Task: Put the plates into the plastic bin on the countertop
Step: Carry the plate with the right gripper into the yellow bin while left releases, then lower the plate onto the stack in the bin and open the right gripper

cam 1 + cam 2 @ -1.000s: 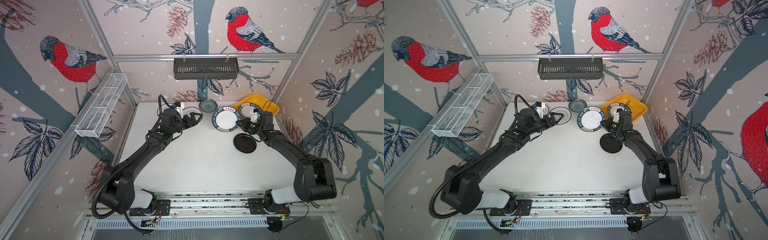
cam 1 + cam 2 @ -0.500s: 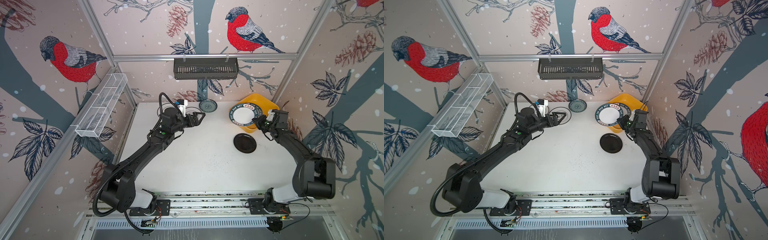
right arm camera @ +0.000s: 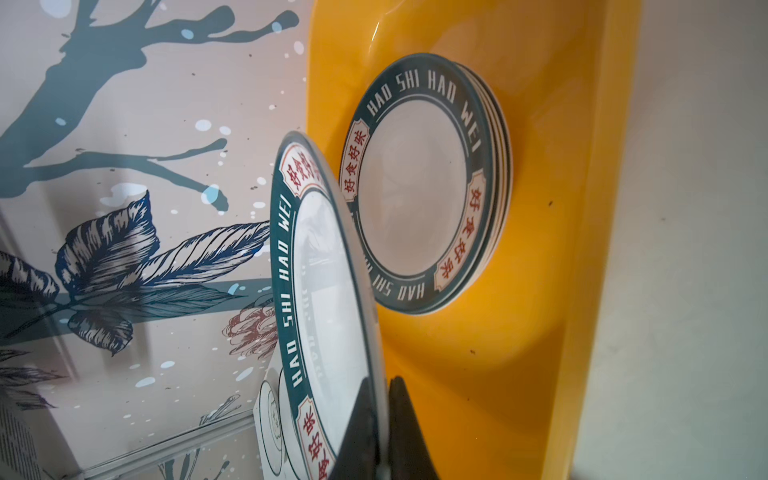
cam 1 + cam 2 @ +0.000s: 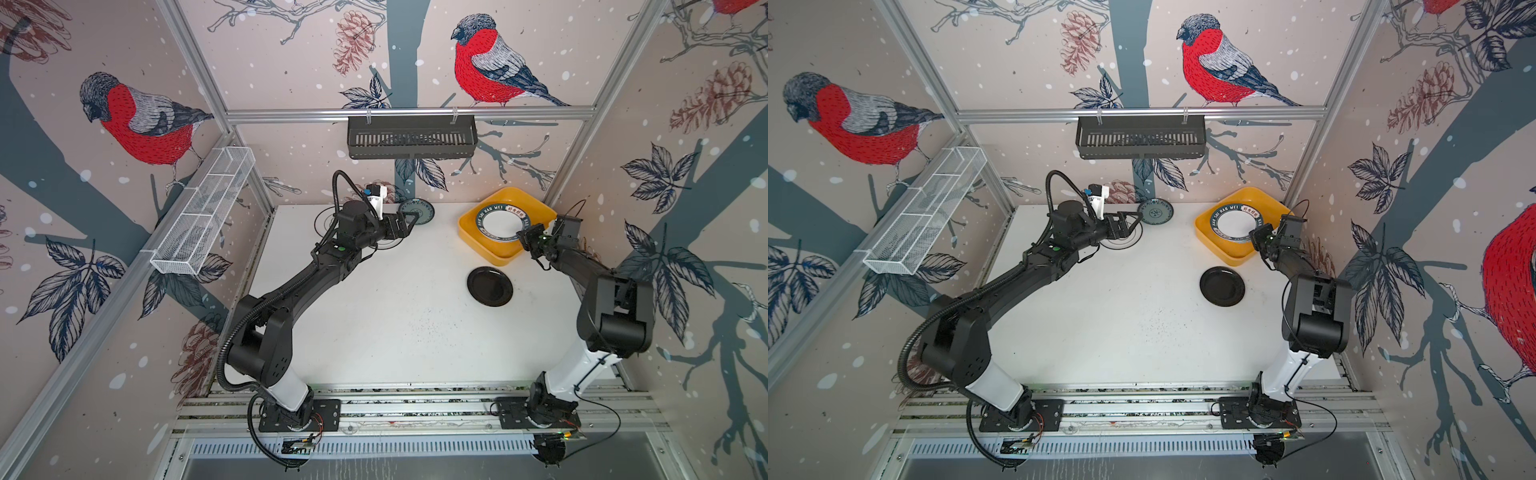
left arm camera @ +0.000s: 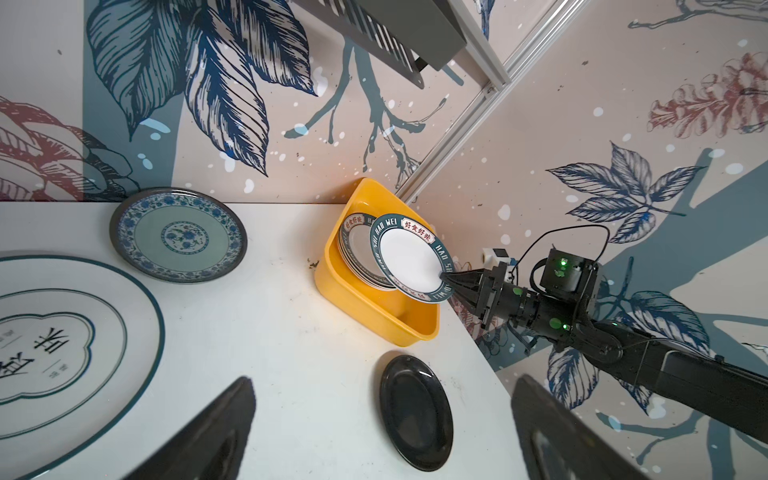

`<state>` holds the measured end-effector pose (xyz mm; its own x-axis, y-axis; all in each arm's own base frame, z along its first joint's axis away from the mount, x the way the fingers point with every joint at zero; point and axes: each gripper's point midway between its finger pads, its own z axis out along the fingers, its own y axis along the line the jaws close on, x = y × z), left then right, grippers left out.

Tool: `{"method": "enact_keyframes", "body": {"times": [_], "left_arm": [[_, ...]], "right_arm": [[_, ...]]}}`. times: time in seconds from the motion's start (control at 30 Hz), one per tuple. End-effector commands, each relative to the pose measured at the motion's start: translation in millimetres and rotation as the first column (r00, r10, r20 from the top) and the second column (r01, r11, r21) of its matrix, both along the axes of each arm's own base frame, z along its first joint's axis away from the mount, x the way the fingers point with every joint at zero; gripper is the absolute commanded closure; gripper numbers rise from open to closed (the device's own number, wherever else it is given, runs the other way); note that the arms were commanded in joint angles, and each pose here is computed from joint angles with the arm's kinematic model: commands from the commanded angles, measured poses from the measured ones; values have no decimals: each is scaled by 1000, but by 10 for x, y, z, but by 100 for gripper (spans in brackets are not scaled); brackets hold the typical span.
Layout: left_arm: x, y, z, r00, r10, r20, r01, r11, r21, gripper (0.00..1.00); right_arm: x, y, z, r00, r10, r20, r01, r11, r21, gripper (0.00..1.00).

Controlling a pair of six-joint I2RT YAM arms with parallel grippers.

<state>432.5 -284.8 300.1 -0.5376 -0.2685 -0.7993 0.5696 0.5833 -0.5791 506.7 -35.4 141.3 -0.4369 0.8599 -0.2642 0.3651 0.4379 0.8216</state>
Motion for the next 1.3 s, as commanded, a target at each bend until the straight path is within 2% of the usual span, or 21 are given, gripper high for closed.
{"method": "enact_keyframes", "body": {"times": [0.0,0.3,0.5,0.67,0.87,1.0,1.1,1.27], "left_arm": [[95,-11,68,999,15,40,-16,1000,20,4],[288,-35,29,998,41,38,-43,998,50,4],[407,-1,-13,999,47,23,-48,997,55,4],[480,150,-110,997,83,-10,-82,994,71,4],[474,325,-127,992,127,-13,-126,990,64,4],[464,361,-134,991,135,-15,-134,989,58,4],[456,369,-147,990,139,-21,-137,989,55,4],[441,387,-176,989,147,-28,-146,988,54,4]], "right_arm": [[228,-64,97,997,-28,69,29,1000,-2,98],[533,-223,-228,995,-93,25,93,996,-6,98],[667,-233,-320,995,-105,2,104,993,-50,97],[804,-179,-429,996,-77,-44,72,994,-88,96],[819,-198,-476,993,-101,-62,93,989,-113,93],[804,-180,-492,993,-90,-74,80,989,-127,74],[788,-181,-499,992,-87,-86,74,986,-151,67],[798,-198,-440,990,-94,-102,70,973,-220,39]]}}
